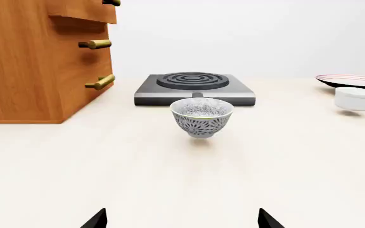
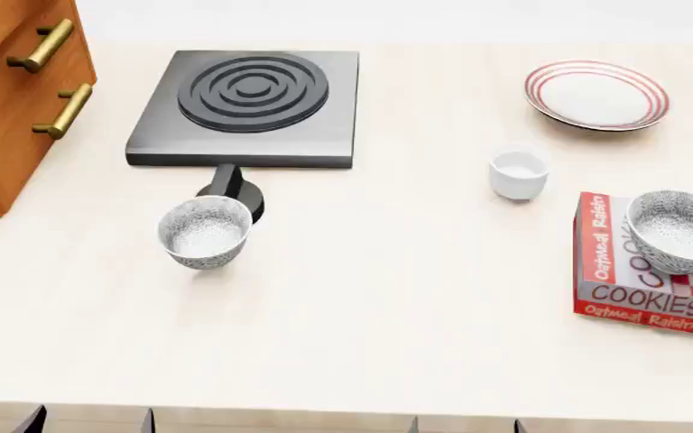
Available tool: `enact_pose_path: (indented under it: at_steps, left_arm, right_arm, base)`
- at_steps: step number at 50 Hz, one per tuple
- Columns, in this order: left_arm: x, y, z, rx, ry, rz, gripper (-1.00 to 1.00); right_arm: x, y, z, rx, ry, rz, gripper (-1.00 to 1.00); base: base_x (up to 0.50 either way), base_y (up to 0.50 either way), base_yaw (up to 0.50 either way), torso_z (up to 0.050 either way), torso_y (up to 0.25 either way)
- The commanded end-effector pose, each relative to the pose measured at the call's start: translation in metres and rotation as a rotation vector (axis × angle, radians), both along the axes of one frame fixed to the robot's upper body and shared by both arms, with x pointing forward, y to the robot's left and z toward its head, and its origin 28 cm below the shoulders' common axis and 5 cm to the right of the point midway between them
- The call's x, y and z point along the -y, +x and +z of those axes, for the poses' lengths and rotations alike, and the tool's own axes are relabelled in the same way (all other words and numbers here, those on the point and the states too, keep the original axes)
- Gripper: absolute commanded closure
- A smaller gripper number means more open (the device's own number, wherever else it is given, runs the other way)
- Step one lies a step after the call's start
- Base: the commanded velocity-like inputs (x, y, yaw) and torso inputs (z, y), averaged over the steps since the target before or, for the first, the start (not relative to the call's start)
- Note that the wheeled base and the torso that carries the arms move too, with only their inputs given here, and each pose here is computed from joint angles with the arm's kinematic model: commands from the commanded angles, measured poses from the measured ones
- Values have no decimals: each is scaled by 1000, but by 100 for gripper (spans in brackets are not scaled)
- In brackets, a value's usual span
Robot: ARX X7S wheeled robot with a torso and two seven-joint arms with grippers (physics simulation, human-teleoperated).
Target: Pick the akita bowl on the cookies box and place it on the plate.
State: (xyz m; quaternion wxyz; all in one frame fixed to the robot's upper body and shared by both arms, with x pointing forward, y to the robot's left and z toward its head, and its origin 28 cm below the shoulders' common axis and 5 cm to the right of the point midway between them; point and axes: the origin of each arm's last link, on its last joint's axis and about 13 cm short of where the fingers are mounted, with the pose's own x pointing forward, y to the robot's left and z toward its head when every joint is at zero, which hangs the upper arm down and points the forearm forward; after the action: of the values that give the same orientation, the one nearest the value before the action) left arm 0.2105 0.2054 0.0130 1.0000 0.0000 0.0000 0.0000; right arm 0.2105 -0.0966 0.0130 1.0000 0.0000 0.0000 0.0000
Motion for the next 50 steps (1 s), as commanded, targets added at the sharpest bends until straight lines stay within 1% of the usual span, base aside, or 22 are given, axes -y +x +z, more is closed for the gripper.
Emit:
enact_pose_path:
  at_steps: [1, 3, 7, 15, 16, 18, 20, 23, 24, 25, 27, 28, 31, 32, 36, 40, 43, 50]
  left_arm:
    - [-1, 1, -2, -28, -24, -16, -100]
    - [-1, 1, -2, -27, -23, -19, -100]
    - [-1, 0, -1, -14, -29, -17, -100]
    - [-2, 0, 1, -6, -24, -31, -100]
    - [-2, 0, 1, -2, -17, -21, -100]
    - [-3, 2, 1, -12, -33, -15, -100]
    - [-3, 2, 2, -11, -30, -6, -100]
    - [-4, 1, 7, 37, -14, -13, -100]
    - [-5, 0, 15, 62, -35, -37, -100]
    - [-6, -1, 26, 115, -32, -45, -100]
    - [-6, -1, 34, 148, -27, -38, -100]
    - [-7, -2, 44, 174, -49, -45, -100]
    - [-9, -6, 68, 241, -69, -47, -100]
    - [-10, -6, 72, 246, -68, -43, -100]
    - [-11, -10, 95, 282, -116, -57, -100]
    - [-13, -13, 107, 314, -127, -56, -100]
    - [-13, -14, 112, 332, -129, -58, -100]
    - [-13, -15, 113, 339, -122, -64, -100]
  right_arm:
    - [-4, 0, 1, 24, -48, 43, -100]
    - [-5, -1, 2, 38, -59, 46, -100]
    - [-4, -2, 3, 62, -42, 56, -100]
    - [-4, -2, 3, 69, -44, 50, -100]
    - [-4, -2, 4, 71, -43, 49, -100]
    - [-4, -2, 4, 72, -44, 48, -100]
    - [-3, -2, 5, 79, -43, 41, -100]
    - [-1, -2, 11, 144, -47, 2, -100]
    - [-1, -4, 20, 182, -52, -6, -100]
    - [0, -5, 31, 196, -17, 2, -100]
    - [2, -7, 39, 212, 11, 4, -100]
    - [3, -7, 48, 214, 12, -6, -100]
    - [4, -11, 67, 259, -2, -26, -100]
    - [4, -12, 71, 272, -5, -29, -100]
    - [5, -19, 97, 357, 3, -36, -100]
    - [7, -24, 115, 414, 16, -43, -100]
    - [9, -27, 122, 439, 21, -46, -100]
    - [12, -30, 125, 466, 19, -54, -100]
  base:
    - [0, 0, 0, 0, 0]
    - [0, 0, 0, 0, 0]
    - [0, 0, 0, 0, 0]
    - [0, 0, 0, 0, 0]
    - [0, 0, 0, 0, 0]
    - [0, 0, 0, 0, 0]
    - [0, 0, 0, 0, 0]
    - [12, 0, 0, 0, 0]
    - [250, 0, 0, 0, 0]
    - [426, 0, 0, 0, 0]
    - [484, 0, 0, 0, 0]
    - [500, 0, 0, 0, 0]
    - [500, 0, 0, 0, 0]
    - [500, 0, 0, 0, 0]
    - [500, 0, 0, 0, 0]
    - [500, 0, 0, 0, 0]
    - [500, 0, 0, 0, 0]
    - [500, 0, 0, 0, 0]
